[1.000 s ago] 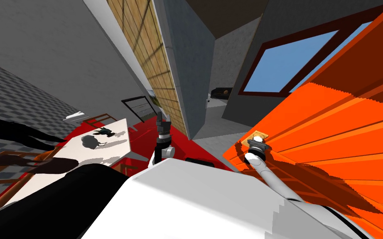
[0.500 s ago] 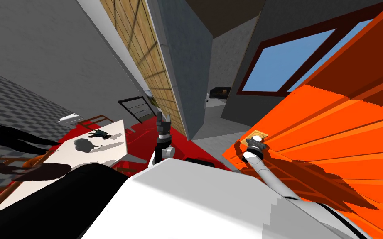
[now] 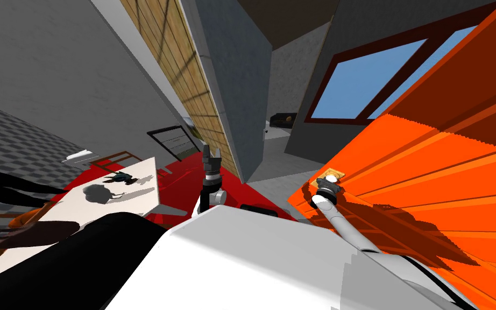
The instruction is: Push the door open
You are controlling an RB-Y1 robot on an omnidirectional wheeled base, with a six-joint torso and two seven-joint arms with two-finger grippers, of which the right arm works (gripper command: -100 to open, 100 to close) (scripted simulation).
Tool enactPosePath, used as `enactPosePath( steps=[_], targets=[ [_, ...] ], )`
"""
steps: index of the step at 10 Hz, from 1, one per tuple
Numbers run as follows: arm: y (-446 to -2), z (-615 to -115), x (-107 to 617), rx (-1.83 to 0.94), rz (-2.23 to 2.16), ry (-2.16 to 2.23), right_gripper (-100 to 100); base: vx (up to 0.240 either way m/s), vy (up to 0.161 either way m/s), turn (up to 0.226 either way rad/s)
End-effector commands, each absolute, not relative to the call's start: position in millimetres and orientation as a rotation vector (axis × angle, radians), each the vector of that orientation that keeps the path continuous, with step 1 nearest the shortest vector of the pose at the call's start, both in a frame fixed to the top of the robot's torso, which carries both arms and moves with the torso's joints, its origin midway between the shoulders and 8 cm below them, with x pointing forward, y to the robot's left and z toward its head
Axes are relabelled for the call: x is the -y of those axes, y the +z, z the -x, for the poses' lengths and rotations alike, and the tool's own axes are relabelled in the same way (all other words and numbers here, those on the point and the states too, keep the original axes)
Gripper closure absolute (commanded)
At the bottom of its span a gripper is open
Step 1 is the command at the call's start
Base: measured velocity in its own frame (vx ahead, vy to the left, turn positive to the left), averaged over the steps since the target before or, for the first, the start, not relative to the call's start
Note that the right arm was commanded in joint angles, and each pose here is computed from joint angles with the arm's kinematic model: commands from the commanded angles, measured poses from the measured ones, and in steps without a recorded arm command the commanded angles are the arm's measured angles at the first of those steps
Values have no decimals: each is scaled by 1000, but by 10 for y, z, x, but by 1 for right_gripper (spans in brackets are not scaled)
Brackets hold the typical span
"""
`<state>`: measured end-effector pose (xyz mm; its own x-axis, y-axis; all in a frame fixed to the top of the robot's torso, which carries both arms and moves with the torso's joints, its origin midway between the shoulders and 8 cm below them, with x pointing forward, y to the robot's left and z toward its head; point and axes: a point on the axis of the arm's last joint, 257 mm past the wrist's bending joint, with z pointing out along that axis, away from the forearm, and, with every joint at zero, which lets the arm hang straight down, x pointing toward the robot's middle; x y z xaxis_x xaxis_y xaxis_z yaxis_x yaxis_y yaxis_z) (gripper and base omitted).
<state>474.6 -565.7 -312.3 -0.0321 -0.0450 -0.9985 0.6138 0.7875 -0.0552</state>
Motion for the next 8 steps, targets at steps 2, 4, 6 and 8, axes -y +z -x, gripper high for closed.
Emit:
enactPosePath(
  steps=[2,4,6,8],
  targets=[
    [-2980,-4801,5714,-1460,-545,-516,100,63,-27,-34],
    [-2981,-4826,5681,-1442,-582,-478,100,53,-23,-44],
    [-2982,-4850,5649,-1417,-632,-425,100,45,-26,-37],
    [-2983,-4899,5583,-1380,-701,-353,100,81,-28,-84]
  ],
)
